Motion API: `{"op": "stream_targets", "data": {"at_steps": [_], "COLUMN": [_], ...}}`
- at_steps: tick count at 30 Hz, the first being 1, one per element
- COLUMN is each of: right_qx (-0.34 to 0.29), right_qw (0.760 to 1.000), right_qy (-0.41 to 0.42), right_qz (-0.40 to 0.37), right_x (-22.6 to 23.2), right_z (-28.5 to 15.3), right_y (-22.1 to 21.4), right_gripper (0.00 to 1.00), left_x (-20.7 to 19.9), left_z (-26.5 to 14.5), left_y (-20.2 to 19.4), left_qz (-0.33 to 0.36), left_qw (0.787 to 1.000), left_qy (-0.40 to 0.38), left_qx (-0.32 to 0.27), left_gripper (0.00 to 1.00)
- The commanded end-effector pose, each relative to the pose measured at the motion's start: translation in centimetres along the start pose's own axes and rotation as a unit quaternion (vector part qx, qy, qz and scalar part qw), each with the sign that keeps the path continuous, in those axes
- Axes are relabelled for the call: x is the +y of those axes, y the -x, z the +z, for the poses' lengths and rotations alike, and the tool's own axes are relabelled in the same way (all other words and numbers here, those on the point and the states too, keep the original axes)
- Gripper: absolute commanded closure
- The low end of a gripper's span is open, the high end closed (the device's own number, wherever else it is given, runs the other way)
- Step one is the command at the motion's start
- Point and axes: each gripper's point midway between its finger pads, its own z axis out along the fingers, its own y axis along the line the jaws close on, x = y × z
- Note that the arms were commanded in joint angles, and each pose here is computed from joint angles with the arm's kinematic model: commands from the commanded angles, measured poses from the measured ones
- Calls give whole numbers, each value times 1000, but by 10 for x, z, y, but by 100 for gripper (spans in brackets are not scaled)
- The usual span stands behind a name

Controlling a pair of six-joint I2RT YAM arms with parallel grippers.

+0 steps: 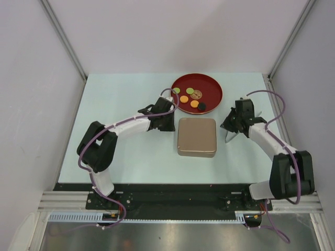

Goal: Pack the cookies

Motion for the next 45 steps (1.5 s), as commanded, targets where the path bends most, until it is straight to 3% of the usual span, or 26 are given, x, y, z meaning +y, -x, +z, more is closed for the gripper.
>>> {"op": "stream_targets", "data": {"at_steps": [1, 6, 14, 17, 26, 30, 33, 38, 42, 45], "right_qx": [-56, -27, 70, 76, 13, -51, -83, -134, -144, -146], "right_qw": [995, 992, 997, 996, 998, 991, 984, 969, 966, 964], "right_qy": [84, 119, 25, 1, 50, 117, 152, 187, 178, 171], "right_qz": [-20, -41, -37, -36, -34, -36, -44, -94, -124, -141], "right_x": [53, 74, 23, 12, 41, 76, 94, 121, 126, 126], "right_z": [-36, -31, 28, 35, 6, -37, -60, -94, -98, -101], "right_y": [21, 6, -36, -41, -12, 14, 22, 23, 14, 8], "right_gripper": [98, 100, 100, 100, 100, 97, 91, 65, 59, 58], "left_x": [3, 1, 0, -1, -3, 0, 3, 6, 7, 6], "left_z": [-20, -19, -22, -24, -27, -43, -61, -84, -88, -89], "left_y": [22, 24, 23, 24, 27, 41, 54, 62, 59, 51], "left_qz": [-13, -18, -18, -18, -18, -17, -17, -11, -12, -7], "left_qw": [999, 999, 999, 999, 999, 997, 995, 993, 994, 996], "left_qy": [-1, -5, -9, -10, -13, -2, 13, 24, 32, 21], "left_qx": [-39, -41, -41, -43, -48, -75, -100, -118, -103, -92], "left_gripper": [71, 71, 71, 71, 71, 70, 59, 35, 32, 36]}}
